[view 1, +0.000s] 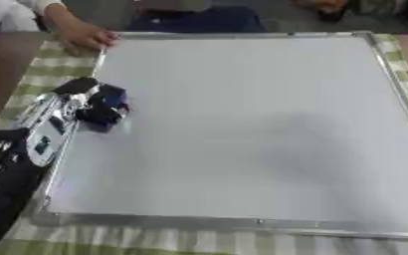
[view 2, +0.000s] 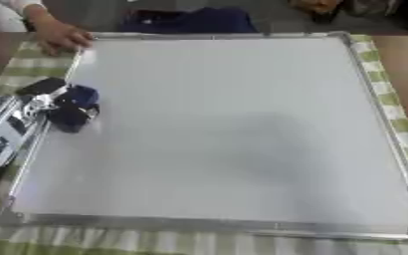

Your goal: Wipe the whiteboard clean with a brush.

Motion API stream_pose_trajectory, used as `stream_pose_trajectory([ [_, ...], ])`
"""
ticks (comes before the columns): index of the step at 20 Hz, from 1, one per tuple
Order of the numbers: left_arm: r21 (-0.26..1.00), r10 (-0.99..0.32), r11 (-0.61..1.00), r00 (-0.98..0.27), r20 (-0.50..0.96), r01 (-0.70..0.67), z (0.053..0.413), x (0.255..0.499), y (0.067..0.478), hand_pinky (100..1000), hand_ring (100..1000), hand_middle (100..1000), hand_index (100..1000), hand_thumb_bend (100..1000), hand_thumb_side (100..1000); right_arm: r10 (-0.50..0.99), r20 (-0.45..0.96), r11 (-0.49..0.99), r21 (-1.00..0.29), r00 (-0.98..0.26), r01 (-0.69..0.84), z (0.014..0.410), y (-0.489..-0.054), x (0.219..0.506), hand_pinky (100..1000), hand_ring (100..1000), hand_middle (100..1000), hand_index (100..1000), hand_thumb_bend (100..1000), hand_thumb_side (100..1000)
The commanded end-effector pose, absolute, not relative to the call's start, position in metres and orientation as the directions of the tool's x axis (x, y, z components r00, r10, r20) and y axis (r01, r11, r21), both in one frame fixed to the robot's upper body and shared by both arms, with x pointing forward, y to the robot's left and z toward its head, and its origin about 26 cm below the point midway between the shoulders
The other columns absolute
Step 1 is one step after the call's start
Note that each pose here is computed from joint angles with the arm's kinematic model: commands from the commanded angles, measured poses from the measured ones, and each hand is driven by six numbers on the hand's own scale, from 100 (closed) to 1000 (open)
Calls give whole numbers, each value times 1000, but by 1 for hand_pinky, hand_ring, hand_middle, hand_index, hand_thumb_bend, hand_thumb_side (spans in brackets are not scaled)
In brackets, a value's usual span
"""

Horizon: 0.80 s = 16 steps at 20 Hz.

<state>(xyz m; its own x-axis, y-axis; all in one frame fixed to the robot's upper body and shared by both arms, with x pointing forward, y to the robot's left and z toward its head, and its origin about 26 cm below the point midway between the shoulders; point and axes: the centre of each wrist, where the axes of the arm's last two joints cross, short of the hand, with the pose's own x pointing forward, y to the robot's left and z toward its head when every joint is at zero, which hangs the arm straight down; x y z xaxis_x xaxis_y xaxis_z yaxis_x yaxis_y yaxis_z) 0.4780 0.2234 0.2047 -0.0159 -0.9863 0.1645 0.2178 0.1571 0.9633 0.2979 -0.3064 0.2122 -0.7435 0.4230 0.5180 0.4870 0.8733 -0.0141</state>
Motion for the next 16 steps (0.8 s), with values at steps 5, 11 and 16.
stream_pose_trajectory([
  [5, 962, -985, 169, 82, 155, 213, 204, 478, 257, 381, 500, 318, 367, 100, 513, 431, 491, 873, -15, -757, 487, 221, -308, 295, 626, 526, 443, 380, 100, 807],
  [11, 958, -980, 194, 76, 181, 212, 205, 478, 255, 382, 493, 316, 365, 100, 523, 430, 490, 874, -14, -758, 486, 221, -308, 295, 626, 526, 443, 380, 100, 808],
  [16, 957, -973, 224, -23, 232, 185, 220, 471, 242, 383, 482, 311, 363, 100, 537, 429, 490, 874, -14, -759, 486, 221, -308, 295, 626, 526, 443, 380, 100, 807],
])
